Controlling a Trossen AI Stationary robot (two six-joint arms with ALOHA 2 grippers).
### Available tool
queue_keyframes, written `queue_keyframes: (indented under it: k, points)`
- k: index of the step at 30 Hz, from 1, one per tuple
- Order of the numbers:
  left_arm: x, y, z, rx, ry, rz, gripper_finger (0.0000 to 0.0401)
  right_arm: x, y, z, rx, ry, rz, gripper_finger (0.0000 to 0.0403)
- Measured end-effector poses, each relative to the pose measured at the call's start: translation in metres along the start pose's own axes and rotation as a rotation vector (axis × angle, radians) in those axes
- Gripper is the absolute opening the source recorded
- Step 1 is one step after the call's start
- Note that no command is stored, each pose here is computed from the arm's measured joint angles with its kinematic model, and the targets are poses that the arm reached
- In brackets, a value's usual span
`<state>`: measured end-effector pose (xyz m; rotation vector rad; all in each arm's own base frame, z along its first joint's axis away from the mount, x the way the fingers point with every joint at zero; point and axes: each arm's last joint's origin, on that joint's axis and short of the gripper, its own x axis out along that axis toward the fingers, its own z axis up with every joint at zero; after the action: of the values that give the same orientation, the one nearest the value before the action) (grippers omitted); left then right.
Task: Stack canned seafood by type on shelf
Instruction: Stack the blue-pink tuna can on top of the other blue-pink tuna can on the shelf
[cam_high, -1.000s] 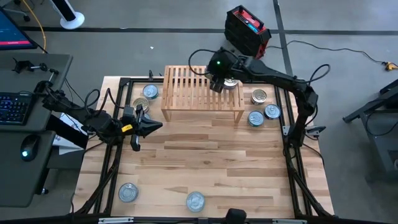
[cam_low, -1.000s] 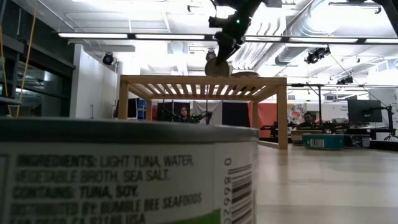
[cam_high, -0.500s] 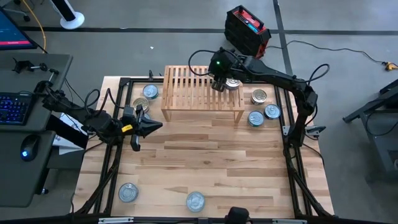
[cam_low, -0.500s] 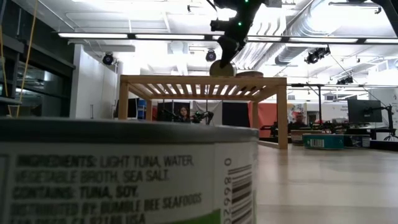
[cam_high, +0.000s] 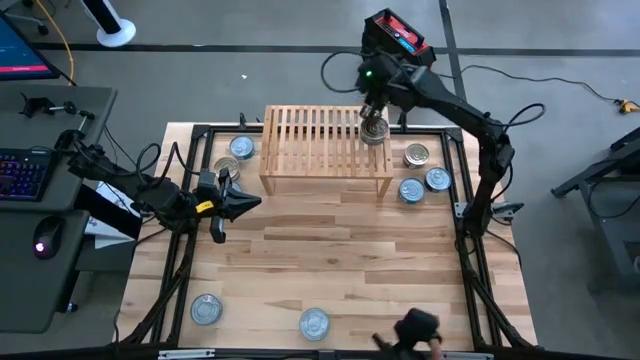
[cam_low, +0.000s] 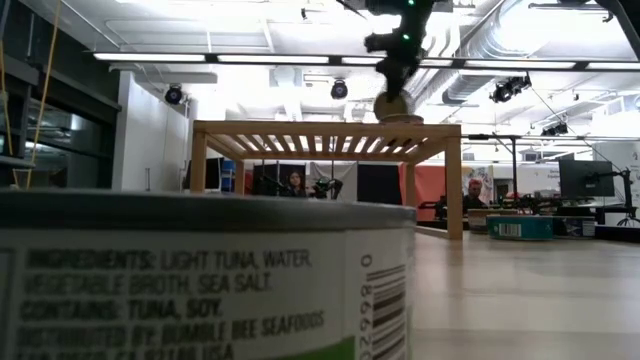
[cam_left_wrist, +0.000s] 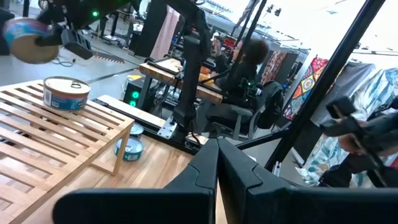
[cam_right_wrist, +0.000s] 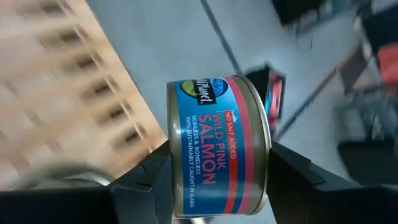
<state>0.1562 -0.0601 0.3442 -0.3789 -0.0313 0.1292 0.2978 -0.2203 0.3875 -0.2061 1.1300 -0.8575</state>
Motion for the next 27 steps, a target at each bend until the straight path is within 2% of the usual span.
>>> queue_keyframes:
  k: [4,14,27]
  points:
    - [0.0,0.0,0.0,0.005,0.003,0.001,0.0001,0.004,-0.007,-0.008,0.036,0.039,0.077,0.0172]
    - [0.0,0.002,-0.004,0.007,0.038,0.015,0.0001,0.002,-0.002,-0.018,-0.064,0.135,0.134,0.0172]
    - [0.0,0.002,-0.004,0.005,0.038,0.015,0.0001,-0.002,0.006,-0.018,-0.085,0.131,0.21,0.0172]
